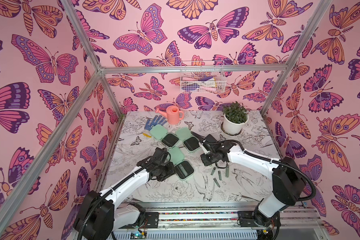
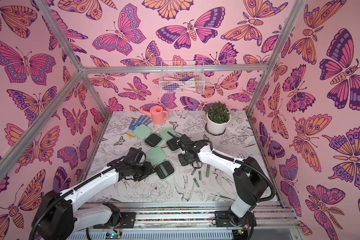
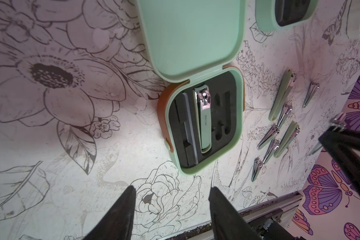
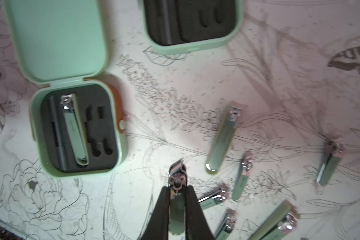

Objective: Organize nail clipper sets
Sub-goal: Place the nail clipper in the storage box.

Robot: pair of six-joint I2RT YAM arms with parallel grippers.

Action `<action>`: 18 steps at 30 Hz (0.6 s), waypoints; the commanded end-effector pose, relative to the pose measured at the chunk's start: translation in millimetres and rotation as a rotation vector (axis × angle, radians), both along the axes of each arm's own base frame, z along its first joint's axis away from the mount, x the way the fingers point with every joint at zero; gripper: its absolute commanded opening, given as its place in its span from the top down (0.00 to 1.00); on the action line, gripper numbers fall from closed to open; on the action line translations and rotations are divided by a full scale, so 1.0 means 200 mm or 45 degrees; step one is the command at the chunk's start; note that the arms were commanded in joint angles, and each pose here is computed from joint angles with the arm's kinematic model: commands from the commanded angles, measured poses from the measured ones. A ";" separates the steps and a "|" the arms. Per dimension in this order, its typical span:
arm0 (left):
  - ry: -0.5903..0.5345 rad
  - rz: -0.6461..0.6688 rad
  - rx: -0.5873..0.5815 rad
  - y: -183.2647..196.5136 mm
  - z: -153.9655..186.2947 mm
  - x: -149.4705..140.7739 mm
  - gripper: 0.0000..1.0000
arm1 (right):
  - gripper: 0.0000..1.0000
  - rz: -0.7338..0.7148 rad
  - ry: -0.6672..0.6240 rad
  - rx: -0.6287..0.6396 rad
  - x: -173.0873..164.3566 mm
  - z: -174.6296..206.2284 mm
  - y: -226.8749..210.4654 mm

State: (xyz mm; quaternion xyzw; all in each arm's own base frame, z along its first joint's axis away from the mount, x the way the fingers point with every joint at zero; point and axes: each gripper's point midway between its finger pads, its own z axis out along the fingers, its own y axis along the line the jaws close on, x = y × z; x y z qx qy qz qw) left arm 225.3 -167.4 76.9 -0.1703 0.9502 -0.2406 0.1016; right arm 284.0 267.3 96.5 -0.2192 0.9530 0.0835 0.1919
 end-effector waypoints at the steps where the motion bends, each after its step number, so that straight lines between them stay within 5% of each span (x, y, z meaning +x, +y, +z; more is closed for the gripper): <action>1: 0.033 0.058 0.018 0.05 -0.03 -0.03 0.41 | 0.87 0.033 -0.017 0.032 -0.01 -0.02 0.16; 18: 0.031 0.094 -0.018 0.10 -0.03 -0.04 0.42 | 0.88 0.233 0.013 0.066 -0.07 -0.18 0.52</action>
